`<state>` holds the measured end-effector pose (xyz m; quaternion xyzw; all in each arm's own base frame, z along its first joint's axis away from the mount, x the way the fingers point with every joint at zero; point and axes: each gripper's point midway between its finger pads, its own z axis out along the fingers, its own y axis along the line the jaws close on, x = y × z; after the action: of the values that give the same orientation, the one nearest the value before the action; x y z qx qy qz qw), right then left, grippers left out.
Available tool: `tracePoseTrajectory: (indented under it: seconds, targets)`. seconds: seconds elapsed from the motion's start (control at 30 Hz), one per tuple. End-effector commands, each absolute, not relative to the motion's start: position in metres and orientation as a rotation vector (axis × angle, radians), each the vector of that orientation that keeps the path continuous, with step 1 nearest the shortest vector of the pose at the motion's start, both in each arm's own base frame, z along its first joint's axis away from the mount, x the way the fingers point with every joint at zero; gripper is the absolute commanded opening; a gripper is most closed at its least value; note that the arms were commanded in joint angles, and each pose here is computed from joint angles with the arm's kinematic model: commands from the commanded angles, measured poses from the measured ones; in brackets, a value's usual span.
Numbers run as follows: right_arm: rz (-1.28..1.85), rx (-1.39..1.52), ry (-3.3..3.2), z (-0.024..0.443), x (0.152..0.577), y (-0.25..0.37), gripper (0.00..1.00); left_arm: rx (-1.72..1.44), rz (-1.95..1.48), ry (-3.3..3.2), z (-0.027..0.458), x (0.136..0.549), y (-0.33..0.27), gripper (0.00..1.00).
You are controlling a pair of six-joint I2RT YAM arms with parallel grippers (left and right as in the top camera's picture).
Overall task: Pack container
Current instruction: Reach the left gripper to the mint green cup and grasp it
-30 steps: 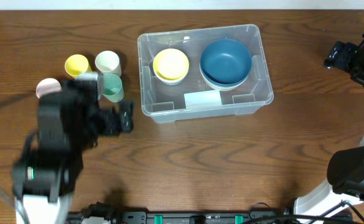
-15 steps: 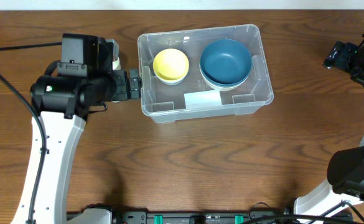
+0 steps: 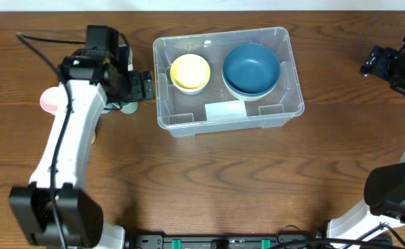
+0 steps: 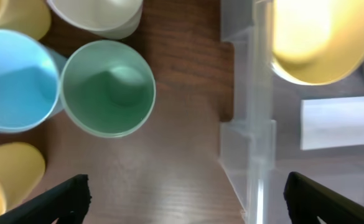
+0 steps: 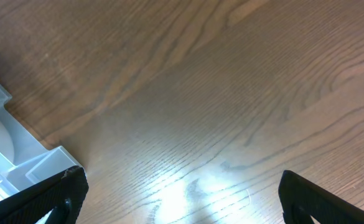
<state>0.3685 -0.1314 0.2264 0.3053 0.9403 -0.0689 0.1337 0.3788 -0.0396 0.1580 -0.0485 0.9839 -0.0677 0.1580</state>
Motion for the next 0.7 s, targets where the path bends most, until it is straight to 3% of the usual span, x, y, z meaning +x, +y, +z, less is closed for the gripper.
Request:
tracePoseTrajectory:
  seconds: [0.0, 0.47, 0.67]
  targets:
    - [-0.197, 0.910, 2.722, 0.225, 0.368, -0.133, 0.99, -0.107, -0.165, 2.828, 0.147, 0.389, -0.036, 0.97]
    - [-0.197, 0.910, 2.722, 0.225, 0.368, -0.133, 0.99, -0.090, -0.078, 2.857, 0.104, 0.415, -0.028, 0.95]
    - [-0.197, 0.910, 2.722, 0.225, 0.368, -0.133, 0.99, -0.088, -0.072, 2.890, 0.080, 0.420, -0.028, 0.89]
